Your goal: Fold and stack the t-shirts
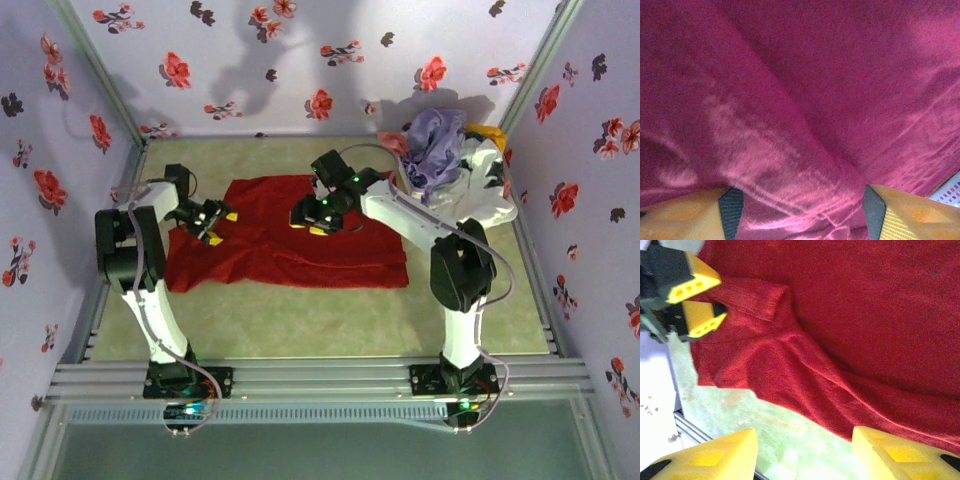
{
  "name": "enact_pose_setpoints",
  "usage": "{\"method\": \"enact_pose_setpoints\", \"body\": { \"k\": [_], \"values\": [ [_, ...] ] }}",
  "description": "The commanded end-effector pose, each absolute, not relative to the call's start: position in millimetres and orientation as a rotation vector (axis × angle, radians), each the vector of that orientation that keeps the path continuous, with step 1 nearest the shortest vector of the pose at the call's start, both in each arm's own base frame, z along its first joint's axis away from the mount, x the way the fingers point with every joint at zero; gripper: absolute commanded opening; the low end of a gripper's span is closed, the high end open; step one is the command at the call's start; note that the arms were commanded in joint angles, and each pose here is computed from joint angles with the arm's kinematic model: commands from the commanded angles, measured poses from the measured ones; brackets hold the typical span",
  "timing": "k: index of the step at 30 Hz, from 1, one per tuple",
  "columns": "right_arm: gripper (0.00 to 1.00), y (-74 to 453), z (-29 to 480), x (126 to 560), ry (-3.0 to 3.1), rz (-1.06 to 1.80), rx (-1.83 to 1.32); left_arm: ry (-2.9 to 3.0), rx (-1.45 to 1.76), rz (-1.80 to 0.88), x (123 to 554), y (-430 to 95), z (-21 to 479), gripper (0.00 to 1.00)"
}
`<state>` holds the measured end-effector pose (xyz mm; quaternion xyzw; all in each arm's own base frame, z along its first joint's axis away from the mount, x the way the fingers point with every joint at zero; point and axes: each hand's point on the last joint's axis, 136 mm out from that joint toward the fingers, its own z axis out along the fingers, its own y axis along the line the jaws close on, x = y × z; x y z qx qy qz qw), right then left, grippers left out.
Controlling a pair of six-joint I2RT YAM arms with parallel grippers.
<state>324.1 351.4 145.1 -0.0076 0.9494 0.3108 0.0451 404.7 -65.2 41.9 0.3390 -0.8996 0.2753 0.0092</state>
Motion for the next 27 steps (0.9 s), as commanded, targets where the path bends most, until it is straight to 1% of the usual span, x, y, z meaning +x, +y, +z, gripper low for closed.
{"method": "enact_pose_setpoints", "body": {
  "k": [1,7,14,19,22,24,27],
  "values": [
    [0.53,339,150,325,2.864,0.949,-0.011,-2.808,1.071,0.916,423,-70,47,0.68],
    [0.53,323,141,317,2.876,0.936,0.024,-2.874,1.059,0.891,443,-69,57,0.68],
    [0.54,299,135,310,2.886,0.911,0.056,-2.889,1.057,0.941,466,-78,61,0.68],
    [0.53,285,141,305,2.877,0.899,0.072,-2.897,0.983,1.048,497,-95,70,0.67],
    [0.54,278,147,301,2.87,0.885,0.066,-2.879,0.913,1.217,518,-115,86,0.66],
    [0.54,273,150,299,2.867,0.877,0.07,-2.896,0.906,1.251,522,-122,97,0.66],
    [0.54,270,152,296,2.857,0.873,0.08,-2.952,0.9,1.2,514,-122,110,0.66]
  ]
}}
